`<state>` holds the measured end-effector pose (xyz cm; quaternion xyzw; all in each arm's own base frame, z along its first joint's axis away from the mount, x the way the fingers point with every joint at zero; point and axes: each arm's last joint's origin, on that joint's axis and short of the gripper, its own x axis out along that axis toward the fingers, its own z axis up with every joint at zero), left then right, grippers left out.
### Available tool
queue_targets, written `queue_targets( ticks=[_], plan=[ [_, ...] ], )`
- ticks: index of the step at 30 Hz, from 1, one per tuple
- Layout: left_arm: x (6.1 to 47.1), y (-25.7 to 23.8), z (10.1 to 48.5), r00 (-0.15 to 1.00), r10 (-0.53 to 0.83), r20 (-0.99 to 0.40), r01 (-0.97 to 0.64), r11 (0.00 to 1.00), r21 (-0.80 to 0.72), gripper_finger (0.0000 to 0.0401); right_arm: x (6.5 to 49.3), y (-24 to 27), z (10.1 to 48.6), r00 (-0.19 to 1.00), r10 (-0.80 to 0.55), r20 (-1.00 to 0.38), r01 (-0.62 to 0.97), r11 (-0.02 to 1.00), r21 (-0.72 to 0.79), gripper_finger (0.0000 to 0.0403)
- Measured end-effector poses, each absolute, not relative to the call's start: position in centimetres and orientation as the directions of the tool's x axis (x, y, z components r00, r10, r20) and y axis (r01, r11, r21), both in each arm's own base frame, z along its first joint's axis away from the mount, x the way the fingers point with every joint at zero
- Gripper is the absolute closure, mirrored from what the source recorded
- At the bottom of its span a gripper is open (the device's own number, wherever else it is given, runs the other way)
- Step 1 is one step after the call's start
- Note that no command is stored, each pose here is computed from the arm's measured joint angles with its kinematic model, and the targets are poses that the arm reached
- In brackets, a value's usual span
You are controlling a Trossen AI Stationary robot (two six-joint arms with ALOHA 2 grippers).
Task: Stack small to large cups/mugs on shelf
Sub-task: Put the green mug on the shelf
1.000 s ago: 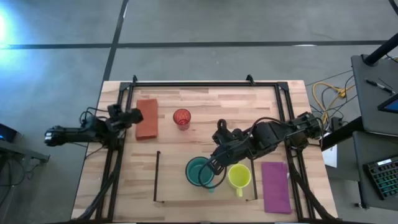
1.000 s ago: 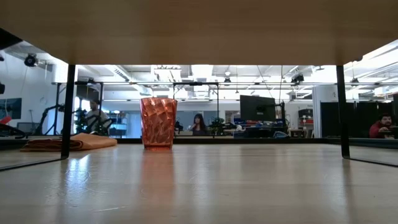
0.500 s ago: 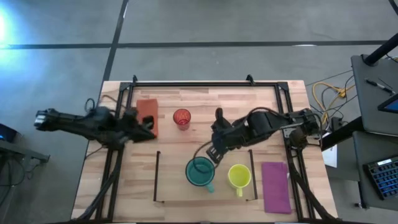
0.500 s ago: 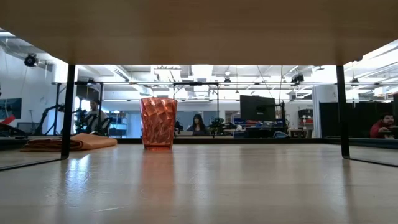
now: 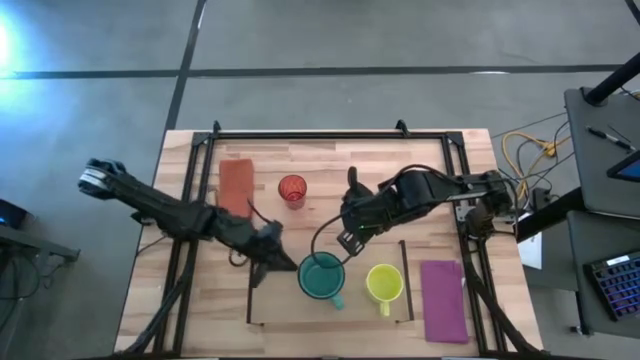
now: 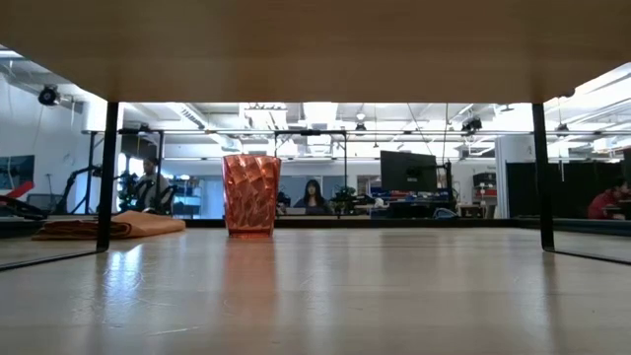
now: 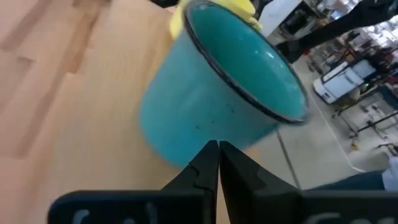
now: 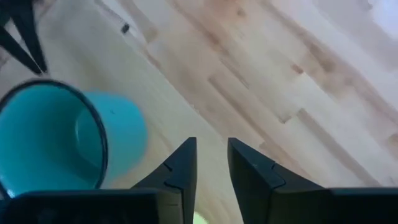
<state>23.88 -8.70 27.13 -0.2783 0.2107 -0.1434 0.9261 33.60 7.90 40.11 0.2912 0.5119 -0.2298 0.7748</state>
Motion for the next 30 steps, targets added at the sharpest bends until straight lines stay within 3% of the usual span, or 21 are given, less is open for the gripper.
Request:
queue_targets(
  ticks=[4,16,30],
  plan=[
    [24.8,-9.5,27.1,0.882,-0.403,-0.245,0.183,0.771,-0.61,0.0401,34.5,8.3,39.3,0.375,-0.023,-0.927,0.632,0.738,0.237,0.0326],
    [25.7,-10.9,25.4,0.868,-0.396,-0.299,0.125,0.757,-0.641,0.0401,37.3,9.4,36.5,0.348,0.043,-0.936,0.564,0.788,0.246,0.0328],
    [25.8,-10.9,25.5,0.905,-0.321,-0.278,0.083,0.776,-0.625,0.0401,36.6,12.5,36.5,0.347,0.101,-0.932,0.522,0.805,0.281,0.0335]
  ],
)
